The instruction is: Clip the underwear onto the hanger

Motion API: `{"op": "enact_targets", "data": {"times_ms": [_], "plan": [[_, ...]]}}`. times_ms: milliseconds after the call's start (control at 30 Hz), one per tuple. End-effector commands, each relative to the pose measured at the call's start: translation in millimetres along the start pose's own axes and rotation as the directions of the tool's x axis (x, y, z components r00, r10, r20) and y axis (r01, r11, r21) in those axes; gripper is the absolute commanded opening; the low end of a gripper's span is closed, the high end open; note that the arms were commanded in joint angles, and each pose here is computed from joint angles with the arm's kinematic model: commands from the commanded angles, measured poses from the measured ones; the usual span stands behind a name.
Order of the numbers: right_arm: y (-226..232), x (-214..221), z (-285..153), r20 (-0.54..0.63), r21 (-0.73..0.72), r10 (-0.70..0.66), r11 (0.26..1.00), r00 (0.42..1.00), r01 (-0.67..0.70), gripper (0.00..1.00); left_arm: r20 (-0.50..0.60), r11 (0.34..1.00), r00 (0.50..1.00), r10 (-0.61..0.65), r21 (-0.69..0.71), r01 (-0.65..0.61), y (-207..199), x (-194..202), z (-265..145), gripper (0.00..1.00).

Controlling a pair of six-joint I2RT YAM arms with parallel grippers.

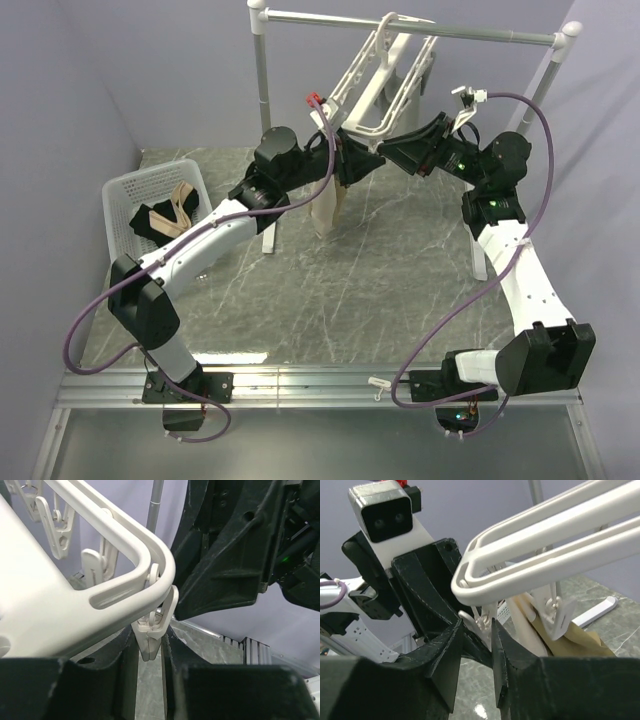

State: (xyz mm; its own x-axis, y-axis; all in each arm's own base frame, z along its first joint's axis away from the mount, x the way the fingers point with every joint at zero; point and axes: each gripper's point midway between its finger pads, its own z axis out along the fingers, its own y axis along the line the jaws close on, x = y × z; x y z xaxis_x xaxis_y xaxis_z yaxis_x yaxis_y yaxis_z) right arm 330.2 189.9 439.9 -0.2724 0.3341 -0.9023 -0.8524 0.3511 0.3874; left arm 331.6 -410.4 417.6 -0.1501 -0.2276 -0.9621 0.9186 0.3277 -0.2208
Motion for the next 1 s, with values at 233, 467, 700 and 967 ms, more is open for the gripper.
{"op": "enact_targets", "data": {"times_ms": [233,467,700,967], "plan": [[10.3,-6.9,-2.4,0.025,-0.038,-0.052,0.998,0.998,0.053,0.23,0.018,0.998,1.000,-0.025,0.063,0.024,-8.2,-10.0,6.0,0.05],[12.5,-8.2,-2.6,0.027,-0.044,-0.055,0.997,0.998,0.056,0.30,0.005,0.996,0.999,-0.036,0.080,0.036,-10.1,-7.8,8.0,0.05],[10.2,-7.6,-2.7,0.026,-0.038,-0.052,0.998,0.998,0.053,0.00,0.030,1.000,0.999,-0.015,0.003,0.015,0.4,-14.8,5.7,0.37],[7.8,-7.8,-1.0,0.022,-0.022,-0.043,0.999,0.999,0.044,0.00,0.050,0.990,0.996,0.079,-0.123,-0.073,14.6,-24.1,-1.3,0.47]]}}
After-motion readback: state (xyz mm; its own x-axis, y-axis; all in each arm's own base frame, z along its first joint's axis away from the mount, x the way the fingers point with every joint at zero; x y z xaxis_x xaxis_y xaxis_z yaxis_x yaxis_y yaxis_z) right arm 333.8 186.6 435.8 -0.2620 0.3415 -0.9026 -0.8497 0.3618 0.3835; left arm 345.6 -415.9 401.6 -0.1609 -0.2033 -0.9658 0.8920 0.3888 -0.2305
